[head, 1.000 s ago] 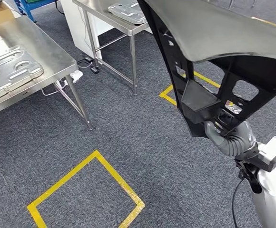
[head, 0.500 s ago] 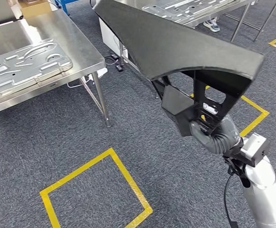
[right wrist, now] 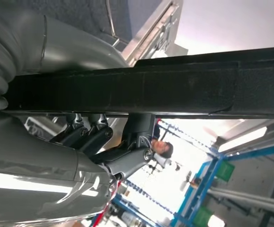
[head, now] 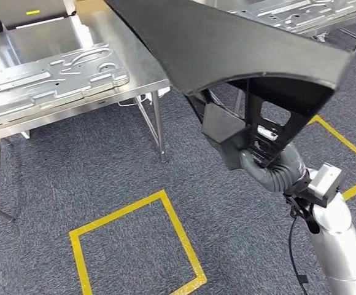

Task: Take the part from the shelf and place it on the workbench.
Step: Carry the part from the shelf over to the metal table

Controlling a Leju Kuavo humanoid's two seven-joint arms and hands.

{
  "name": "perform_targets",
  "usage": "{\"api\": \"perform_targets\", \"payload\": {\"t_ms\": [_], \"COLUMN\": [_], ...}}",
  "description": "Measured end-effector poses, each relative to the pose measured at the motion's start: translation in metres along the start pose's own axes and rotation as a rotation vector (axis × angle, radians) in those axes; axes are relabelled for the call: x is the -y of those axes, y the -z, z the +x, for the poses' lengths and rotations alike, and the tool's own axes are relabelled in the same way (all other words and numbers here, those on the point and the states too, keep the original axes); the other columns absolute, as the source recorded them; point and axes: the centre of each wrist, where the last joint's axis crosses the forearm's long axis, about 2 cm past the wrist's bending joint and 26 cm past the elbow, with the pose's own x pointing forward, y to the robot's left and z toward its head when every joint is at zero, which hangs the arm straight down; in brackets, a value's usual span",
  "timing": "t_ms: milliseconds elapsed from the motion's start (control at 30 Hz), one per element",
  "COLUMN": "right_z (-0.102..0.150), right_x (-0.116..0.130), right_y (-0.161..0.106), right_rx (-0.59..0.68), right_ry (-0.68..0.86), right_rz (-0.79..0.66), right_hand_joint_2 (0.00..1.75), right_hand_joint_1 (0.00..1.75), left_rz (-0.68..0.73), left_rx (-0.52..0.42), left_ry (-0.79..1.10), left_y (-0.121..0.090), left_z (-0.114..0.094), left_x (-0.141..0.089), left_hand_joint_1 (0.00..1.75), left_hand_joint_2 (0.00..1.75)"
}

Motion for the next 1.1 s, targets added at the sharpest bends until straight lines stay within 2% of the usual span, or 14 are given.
{"api": "perform_targets", "payload": {"t_ms": [1100], "right_z": [-0.002], "right_x": [-0.005], "right_y": [-0.009], "right_rx": [-0.007], "right_ry": [0.015], "right_rz": [-0.011], "right_hand_joint_2": [1.75], "right_hand_joint_1": [1.75], "left_rz": [-0.027], "left_rx": [0.021], "left_ry": [0.003], "left_y": [0.000], "left_z": [0.000], "left_x": [0.000], "left_hand_joint_1": [0.00], "left_hand_joint_2": [1.75]}}
